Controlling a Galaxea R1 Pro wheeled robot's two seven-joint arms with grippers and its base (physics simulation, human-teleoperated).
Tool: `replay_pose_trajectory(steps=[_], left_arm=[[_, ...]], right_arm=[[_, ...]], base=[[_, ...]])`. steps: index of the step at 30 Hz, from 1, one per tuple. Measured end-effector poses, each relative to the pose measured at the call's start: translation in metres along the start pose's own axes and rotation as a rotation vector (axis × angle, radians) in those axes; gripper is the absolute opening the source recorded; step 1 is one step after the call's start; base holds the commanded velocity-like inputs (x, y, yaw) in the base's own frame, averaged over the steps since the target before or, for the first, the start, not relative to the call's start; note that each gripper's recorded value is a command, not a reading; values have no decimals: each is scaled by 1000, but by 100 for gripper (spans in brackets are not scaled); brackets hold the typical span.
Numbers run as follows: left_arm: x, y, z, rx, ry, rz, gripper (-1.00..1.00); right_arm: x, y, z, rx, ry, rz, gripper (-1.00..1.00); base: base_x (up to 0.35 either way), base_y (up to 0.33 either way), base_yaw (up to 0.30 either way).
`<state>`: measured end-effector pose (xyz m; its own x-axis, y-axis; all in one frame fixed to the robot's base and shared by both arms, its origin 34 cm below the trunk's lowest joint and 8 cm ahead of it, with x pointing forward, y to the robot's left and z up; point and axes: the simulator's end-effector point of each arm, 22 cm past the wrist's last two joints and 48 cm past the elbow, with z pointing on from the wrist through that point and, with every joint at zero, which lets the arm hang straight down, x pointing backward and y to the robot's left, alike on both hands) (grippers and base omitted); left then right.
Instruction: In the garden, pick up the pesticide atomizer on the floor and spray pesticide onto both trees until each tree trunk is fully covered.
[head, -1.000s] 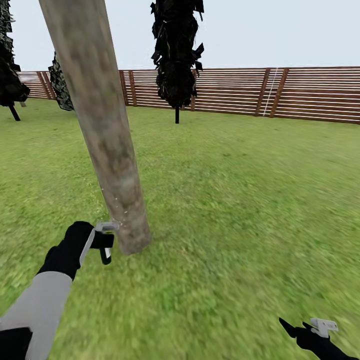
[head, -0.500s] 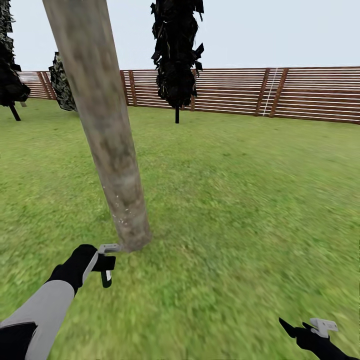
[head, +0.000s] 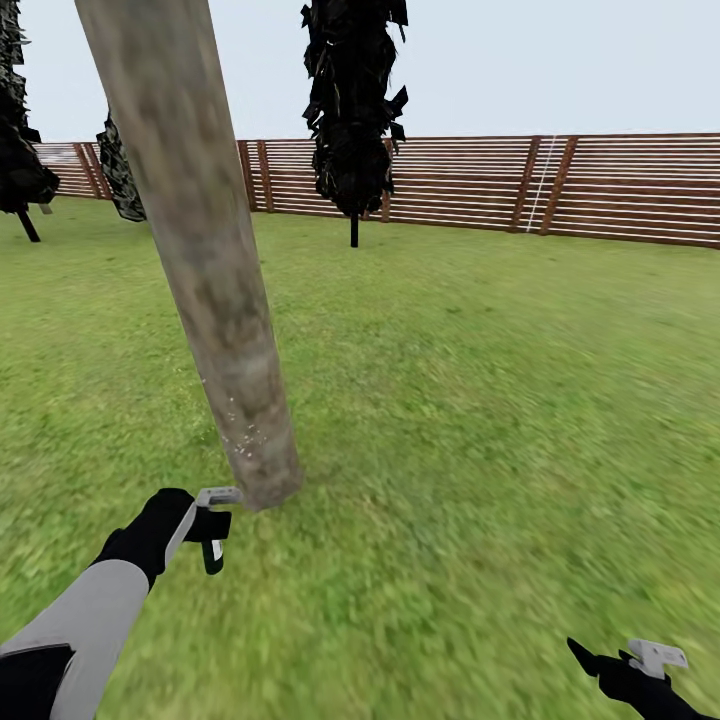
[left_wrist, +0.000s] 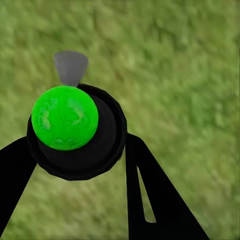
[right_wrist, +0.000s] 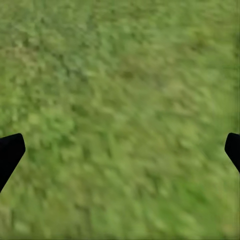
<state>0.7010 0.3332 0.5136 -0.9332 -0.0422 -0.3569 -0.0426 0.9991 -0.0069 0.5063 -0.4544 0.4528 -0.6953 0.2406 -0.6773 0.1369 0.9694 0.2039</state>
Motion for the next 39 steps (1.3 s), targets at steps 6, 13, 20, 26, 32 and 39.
replay_pose_trajectory(steps=[6,13,20,26,32,39], left_arm=[[0,0,0,0,1,0,-100],[-72,-4,-52,-3,-122,9,-100],[-136,-6,-109,-6,-205,-1,-100],[-183,-8,-143,-2,-279,-3,-100],[-181,-8,-141,-3,-266,-3,-100],[-141,-9,-104,5,-148,-9,-100]], right_arm=[[0,0,0,0,0,0,100],[0,0,0,0,-1,-1,100],[-1,0,0,0,-1,0,100],[-1,0,0,0,-1,0,100],[0,0,0,0,-1,0,100],[0,0,0,0,-1,0,100]], base=[[8,0,0],[-66,0,0],[-4,0,0],[0,0,0],[0,0,0],[0,0,0]])
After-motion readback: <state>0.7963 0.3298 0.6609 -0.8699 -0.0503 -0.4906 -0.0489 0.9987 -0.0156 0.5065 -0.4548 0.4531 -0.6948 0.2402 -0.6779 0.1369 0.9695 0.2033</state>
